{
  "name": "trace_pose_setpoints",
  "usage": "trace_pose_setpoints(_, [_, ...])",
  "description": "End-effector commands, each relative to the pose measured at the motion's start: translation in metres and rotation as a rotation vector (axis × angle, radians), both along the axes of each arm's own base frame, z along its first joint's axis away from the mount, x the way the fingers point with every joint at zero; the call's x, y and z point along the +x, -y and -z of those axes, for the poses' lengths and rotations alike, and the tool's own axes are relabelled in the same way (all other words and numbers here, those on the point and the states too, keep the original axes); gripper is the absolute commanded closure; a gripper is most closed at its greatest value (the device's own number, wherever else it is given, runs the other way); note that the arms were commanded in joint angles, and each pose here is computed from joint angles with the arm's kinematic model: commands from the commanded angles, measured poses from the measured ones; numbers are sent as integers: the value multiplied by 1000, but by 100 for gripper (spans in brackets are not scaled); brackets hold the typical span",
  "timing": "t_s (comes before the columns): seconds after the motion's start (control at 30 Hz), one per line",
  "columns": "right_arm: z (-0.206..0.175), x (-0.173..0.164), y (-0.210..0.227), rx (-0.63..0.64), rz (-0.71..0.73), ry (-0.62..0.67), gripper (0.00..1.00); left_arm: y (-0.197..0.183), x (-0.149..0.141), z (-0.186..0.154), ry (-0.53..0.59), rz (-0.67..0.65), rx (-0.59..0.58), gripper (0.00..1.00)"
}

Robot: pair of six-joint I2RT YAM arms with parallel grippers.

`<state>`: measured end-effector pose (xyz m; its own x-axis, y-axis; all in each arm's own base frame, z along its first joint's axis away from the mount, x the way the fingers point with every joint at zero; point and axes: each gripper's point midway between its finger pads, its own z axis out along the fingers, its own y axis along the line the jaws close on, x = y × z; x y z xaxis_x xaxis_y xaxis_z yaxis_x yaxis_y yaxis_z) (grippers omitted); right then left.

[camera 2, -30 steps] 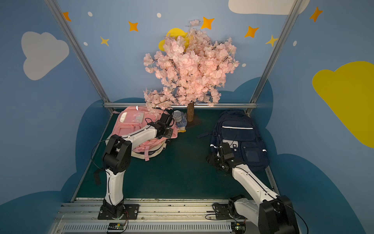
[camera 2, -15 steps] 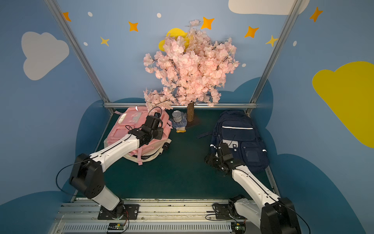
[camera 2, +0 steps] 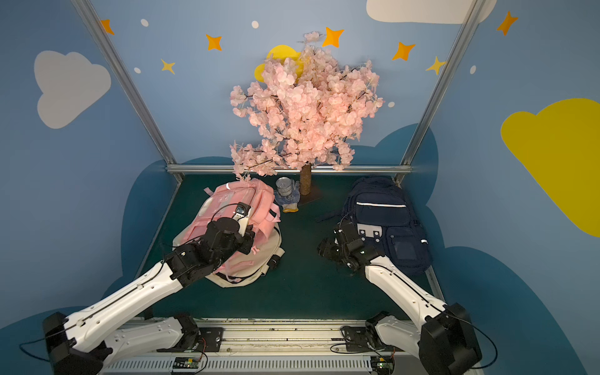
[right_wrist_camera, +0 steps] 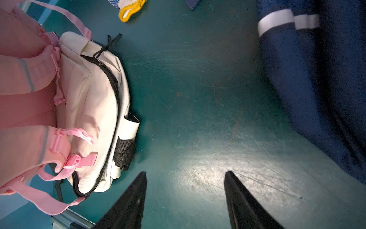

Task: Zip up the backpack
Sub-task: Move the backpack to the center of the board.

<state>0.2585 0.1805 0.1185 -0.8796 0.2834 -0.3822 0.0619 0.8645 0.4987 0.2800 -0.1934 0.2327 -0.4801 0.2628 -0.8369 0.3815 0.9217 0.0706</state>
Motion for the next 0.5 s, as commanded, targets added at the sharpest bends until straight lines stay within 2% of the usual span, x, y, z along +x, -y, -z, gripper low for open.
trace_pose_setpoints(0.0, [-11,6,-11,-5,-25,38,36,21,-13,41,-117,75,-71,89])
trace_pose_setpoints(0.1, [-17,9,-23,0,-58,60,36,37,-28,81,-241,139,-114,73])
trace_pose_setpoints(0.23, [-29,15,-38,3,-115,95,36,26,-42,102,-339,73,-139,43])
trace_pose_setpoints(0.37, [-43,26,-62,0,-204,157,36,-20,-47,92,-310,-146,-191,21])
trace_pose_setpoints(0.47, [-39,40,-79,-19,-246,157,35,-90,-53,103,-375,-462,-197,13])
